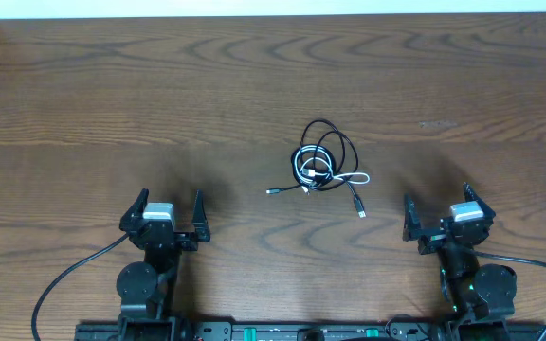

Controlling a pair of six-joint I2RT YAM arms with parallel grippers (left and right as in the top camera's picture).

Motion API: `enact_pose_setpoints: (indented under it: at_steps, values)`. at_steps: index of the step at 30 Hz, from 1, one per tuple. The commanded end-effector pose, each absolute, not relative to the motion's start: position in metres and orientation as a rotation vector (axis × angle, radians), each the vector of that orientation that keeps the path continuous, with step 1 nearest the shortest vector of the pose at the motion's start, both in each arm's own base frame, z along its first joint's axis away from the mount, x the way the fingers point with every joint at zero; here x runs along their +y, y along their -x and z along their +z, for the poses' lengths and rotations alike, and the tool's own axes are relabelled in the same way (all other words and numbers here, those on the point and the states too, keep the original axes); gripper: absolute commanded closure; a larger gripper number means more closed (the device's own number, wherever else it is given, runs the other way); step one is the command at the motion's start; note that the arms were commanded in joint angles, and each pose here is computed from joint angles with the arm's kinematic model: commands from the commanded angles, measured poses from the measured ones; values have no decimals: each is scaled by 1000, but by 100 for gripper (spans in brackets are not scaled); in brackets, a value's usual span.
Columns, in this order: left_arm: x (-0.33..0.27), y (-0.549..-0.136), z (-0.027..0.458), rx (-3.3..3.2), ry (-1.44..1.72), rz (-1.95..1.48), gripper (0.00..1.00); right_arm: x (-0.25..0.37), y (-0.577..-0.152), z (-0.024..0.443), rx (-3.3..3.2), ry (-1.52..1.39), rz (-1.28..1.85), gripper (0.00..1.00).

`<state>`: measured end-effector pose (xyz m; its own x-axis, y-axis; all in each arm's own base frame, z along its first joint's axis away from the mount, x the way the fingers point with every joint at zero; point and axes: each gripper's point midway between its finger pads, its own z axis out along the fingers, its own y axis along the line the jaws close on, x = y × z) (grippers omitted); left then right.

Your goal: Untangle cables

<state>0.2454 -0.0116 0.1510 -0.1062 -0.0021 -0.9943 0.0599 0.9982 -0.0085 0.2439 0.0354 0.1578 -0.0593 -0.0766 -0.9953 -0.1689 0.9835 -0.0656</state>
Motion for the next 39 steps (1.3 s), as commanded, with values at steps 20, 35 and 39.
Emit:
enact_pose_setpoints:
  at_steps: [20, 35, 39]
  values:
    - [-14, -244, 135, 1732, -50, -71, 2, 35, -244, 156, 1637, 197, 62, 1]
    - [-14, -244, 134, 1739, -32, -87, 2, 36, -244, 156, 1636, 201, 67, 1]
    - [-14, -244, 136, 1736, 89, -190, 2, 42, -243, 157, 1629, 223, 96, 1]
